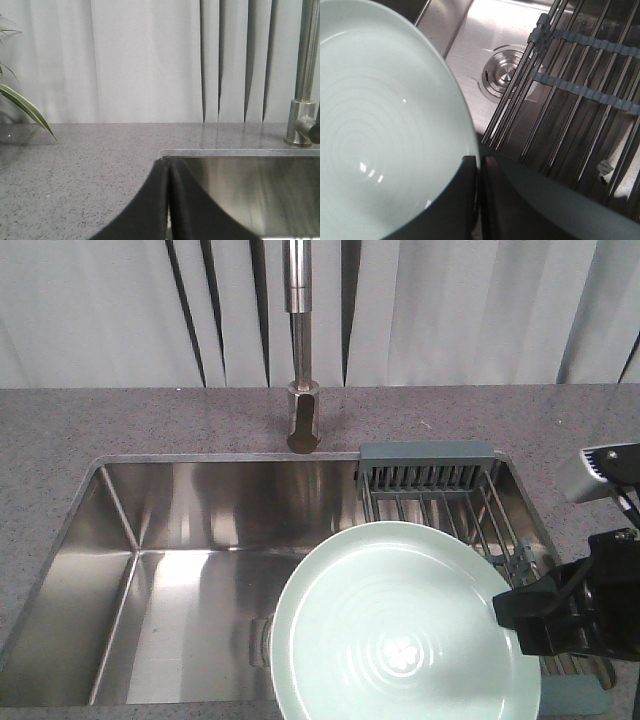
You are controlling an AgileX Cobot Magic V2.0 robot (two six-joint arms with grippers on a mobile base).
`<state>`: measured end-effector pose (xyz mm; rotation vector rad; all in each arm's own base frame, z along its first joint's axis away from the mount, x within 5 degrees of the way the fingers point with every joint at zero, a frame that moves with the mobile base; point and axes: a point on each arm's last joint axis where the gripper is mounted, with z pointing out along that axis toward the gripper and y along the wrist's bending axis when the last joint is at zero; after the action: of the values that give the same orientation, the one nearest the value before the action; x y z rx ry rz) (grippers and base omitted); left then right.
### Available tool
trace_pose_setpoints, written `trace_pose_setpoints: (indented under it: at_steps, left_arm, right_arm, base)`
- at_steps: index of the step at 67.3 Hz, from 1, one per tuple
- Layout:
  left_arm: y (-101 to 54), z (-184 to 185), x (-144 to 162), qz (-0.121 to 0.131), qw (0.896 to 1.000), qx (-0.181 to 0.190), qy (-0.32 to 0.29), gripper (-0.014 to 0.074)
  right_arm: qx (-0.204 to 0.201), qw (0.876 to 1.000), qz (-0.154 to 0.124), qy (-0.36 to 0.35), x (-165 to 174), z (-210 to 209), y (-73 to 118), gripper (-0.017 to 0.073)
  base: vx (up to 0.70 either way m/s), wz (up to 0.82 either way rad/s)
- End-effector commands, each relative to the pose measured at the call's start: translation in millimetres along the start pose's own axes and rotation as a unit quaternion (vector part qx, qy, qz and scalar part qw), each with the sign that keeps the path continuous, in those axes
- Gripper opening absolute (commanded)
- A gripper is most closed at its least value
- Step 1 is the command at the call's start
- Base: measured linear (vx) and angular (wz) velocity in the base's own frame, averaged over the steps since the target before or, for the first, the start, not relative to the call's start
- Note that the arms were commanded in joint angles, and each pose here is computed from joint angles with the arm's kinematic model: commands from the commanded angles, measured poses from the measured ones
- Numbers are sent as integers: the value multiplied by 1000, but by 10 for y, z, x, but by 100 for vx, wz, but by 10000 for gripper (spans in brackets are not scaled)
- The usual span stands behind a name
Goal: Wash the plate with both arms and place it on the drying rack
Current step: 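Drive up to the sink and drying rack holding the plate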
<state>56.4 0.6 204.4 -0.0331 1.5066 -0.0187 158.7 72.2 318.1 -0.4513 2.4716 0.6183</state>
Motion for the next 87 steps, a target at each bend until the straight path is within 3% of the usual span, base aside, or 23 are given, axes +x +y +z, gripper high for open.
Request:
trace_pose_setpoints:
  at_steps: [1,87]
  left_arm:
    - [-9,-25,-174,-4,998,5,-56,-6]
    - [-9,-25,-174,-4,998,5,-56,-6]
  right_arm:
    - [-7,999,-3,-41,-90,-84,49,-4]
    - [-7,999,-3,-41,-90,-84,49,-4]
  base:
    - [3,-2]
    - [2,-1]
